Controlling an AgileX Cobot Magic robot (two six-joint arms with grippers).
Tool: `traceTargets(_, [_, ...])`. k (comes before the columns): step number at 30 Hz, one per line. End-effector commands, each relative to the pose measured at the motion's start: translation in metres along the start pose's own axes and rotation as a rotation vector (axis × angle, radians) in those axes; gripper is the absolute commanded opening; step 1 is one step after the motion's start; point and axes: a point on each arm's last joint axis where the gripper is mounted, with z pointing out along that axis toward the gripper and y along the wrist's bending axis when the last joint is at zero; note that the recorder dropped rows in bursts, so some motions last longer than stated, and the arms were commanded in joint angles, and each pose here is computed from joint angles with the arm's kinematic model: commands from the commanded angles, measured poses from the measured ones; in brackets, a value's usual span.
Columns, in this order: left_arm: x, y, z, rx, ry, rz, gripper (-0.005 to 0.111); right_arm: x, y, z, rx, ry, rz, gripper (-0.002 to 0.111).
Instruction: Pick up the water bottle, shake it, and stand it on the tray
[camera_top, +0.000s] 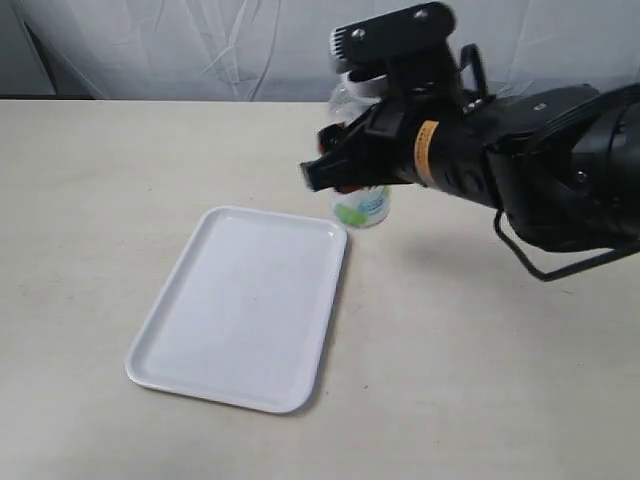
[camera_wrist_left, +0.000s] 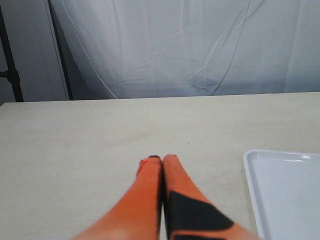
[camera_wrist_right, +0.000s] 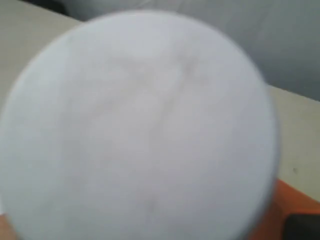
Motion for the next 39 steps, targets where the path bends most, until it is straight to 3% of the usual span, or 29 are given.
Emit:
traceTargets(1, [0.0, 0.0, 0.0, -0.001, -0.007, -0.001, 0.0, -0.004, 0.017, -0.004, -0.187, -0.01, -0.033, -0.001])
traceTargets(3, [0.0, 0.0, 0.0, -0.001, -0.007, -0.001, 0.0, -0.002, 0.023, -0.003, -0.246, 0.005, -0.047, -0.001])
traceTargets(17, [0.0, 0.0, 0.0, -0.001, -0.007, -0.001, 0.0, 0.058, 0.043, 0.051, -0.299, 0.243, -0.09, -0.001])
traceTargets(24, [0.0, 0.0, 0.0, -0.001, -0.007, -0.001, 0.0, 0.038, 0.057, 0.051, -0.429, 0.201, -0.07, -0.001])
traceTargets(29, [0.0, 0.0, 0.0, -0.001, -0.007, -0.001, 0.0, 0.022, 0.061, 0.055, -0.448, 0.155, -0.069, -0.001])
traceTargets(33, [0.0, 0.0, 0.0, -0.001, -0.007, -0.001, 0.0, 0.026, 0.063, 0.058, -0.458, 0.171, -0.074, -0.001])
traceTargets(39, [0.0, 0.0, 0.0, -0.001, -0.007, -0.001, 0.0, 0.045, 0.077, 0.064, -0.612, 0.233, -0.123, -0.001])
